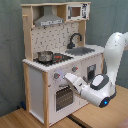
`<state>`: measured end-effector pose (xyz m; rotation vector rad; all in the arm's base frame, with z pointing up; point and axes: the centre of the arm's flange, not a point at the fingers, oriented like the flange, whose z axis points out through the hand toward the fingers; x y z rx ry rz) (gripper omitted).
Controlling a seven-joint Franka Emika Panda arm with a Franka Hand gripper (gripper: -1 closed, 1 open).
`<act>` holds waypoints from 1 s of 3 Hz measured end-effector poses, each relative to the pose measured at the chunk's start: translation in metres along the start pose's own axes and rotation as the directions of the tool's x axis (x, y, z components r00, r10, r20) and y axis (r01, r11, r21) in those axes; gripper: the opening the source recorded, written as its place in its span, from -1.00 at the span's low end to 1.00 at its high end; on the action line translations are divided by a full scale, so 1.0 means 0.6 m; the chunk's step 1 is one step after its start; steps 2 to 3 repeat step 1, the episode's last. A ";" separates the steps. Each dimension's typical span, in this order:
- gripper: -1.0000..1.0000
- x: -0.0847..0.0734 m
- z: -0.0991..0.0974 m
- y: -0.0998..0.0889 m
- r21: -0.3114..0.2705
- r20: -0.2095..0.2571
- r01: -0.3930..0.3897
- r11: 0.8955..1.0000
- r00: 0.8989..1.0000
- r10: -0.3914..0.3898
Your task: Play with the kitchen
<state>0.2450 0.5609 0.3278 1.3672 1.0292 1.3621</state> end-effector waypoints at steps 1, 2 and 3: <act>1.00 -0.018 -0.036 0.000 -0.010 0.022 0.030 1.000 0.999 -0.029; 1.00 -0.018 -0.036 0.000 -0.010 0.022 0.030 1.000 0.999 -0.029; 1.00 -0.018 -0.036 0.000 -0.010 0.022 0.030 1.000 0.999 -0.029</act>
